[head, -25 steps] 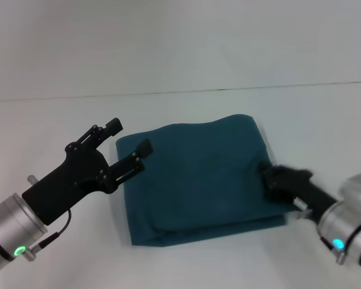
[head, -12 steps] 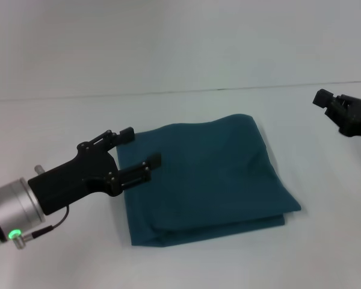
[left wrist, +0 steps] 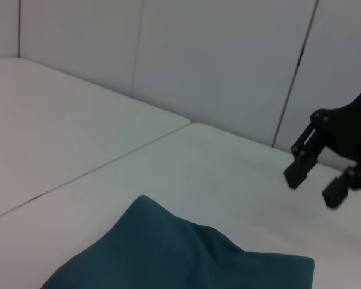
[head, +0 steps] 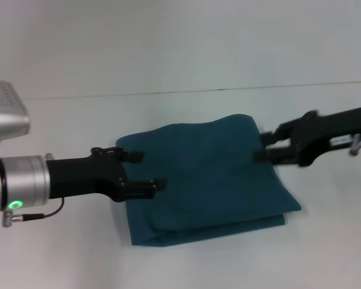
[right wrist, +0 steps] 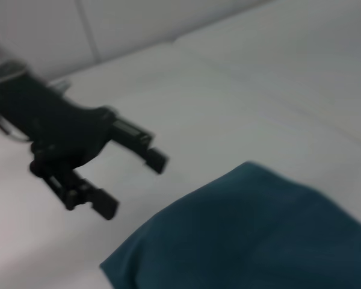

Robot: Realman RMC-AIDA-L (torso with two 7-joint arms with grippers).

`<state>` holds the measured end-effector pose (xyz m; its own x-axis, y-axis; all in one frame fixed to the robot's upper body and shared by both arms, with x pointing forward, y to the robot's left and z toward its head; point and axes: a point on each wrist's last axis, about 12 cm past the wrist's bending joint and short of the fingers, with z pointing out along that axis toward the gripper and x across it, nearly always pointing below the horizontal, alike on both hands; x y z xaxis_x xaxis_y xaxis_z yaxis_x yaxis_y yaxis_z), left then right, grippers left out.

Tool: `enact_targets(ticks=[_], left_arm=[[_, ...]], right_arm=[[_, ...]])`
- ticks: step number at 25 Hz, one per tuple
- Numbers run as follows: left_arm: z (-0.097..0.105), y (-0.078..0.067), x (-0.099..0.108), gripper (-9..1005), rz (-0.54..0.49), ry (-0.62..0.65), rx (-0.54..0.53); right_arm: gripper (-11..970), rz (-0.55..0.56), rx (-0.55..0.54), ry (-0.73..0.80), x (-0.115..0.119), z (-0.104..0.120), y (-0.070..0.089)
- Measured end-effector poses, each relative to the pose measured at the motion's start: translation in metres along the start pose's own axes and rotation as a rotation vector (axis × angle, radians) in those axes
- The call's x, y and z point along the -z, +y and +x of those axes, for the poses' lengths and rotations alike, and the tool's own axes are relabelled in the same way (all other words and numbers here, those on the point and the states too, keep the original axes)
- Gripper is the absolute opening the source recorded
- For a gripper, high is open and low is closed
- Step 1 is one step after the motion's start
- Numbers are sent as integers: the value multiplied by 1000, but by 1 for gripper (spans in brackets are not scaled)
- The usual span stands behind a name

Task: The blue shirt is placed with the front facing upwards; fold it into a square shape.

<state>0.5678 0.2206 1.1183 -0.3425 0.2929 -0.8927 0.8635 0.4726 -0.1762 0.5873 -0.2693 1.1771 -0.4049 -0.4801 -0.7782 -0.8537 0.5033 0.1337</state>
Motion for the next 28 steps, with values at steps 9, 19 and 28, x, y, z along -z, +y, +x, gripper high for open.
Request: enact_targets(ticks=[9, 19, 28], left_arm=[[-12, -1, -15, 855, 29, 26, -33], [-14, -1, -15, 855, 27, 22, -40], [-15, -2, -13, 855, 28, 21, -43]], right_arm=[[484, -14, 49, 107, -35, -8, 13], [945, -18, 35, 80, -36, -8, 14], [945, -6, 25, 69, -35, -6, 13]])
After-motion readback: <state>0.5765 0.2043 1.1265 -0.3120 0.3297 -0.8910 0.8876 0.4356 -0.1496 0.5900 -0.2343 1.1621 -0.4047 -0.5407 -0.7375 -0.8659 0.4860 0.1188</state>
